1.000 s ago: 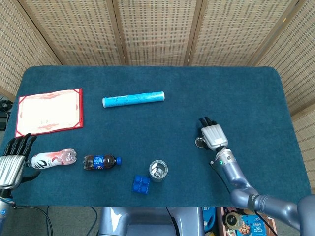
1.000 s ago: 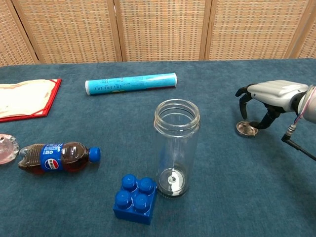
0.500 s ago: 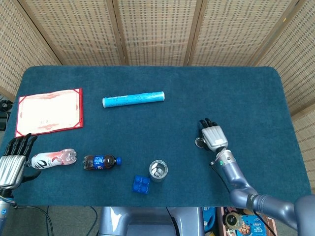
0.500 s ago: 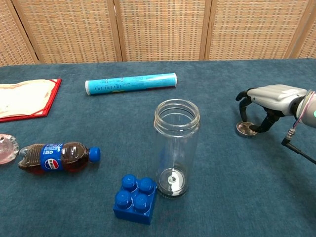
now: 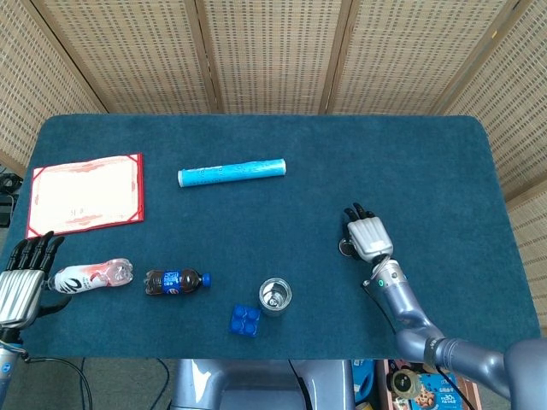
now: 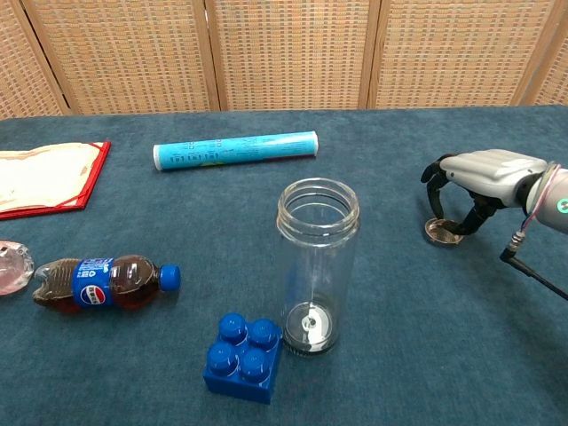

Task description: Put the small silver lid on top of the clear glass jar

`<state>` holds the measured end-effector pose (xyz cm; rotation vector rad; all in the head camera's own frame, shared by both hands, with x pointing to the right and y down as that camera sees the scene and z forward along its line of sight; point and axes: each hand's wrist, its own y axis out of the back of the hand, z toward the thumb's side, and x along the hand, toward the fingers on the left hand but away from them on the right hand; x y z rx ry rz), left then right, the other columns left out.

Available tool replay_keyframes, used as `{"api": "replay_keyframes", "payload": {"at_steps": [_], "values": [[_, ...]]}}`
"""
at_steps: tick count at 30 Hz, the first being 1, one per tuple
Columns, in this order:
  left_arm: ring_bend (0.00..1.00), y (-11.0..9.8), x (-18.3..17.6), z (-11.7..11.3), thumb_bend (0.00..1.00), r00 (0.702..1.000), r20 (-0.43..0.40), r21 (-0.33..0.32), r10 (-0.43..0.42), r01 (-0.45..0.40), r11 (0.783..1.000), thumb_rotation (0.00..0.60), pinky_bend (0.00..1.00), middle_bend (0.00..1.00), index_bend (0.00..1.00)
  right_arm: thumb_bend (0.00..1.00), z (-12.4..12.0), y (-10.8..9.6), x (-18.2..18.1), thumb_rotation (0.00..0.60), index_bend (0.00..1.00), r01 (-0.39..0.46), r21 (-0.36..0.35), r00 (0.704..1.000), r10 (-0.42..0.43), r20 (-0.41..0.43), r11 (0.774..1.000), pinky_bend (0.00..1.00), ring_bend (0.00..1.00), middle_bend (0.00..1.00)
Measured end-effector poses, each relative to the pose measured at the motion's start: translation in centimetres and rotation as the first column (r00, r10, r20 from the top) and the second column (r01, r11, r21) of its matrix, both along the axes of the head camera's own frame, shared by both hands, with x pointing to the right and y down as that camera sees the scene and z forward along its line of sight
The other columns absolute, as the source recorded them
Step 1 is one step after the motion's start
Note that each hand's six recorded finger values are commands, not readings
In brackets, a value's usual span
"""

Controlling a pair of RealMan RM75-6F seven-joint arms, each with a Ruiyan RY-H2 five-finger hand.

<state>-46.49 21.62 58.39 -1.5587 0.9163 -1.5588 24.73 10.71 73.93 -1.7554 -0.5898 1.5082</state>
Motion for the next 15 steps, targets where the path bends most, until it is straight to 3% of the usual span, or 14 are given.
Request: {"api": "replay_keyframes", "payload": {"at_steps": [15], "values": [[0.00, -0.01, 0.01, -0.10, 0.18, 1.000, -0.002, 0.002, 0.000, 0.000, 1.000, 0.600, 0.00, 0.00, 0.00, 0.54, 0.14, 0.37, -0.17, 0.600, 0.60, -0.001, 0.002, 1.000, 0.001, 0.010, 1.000, 0.27, 0.02, 0.25]]}}
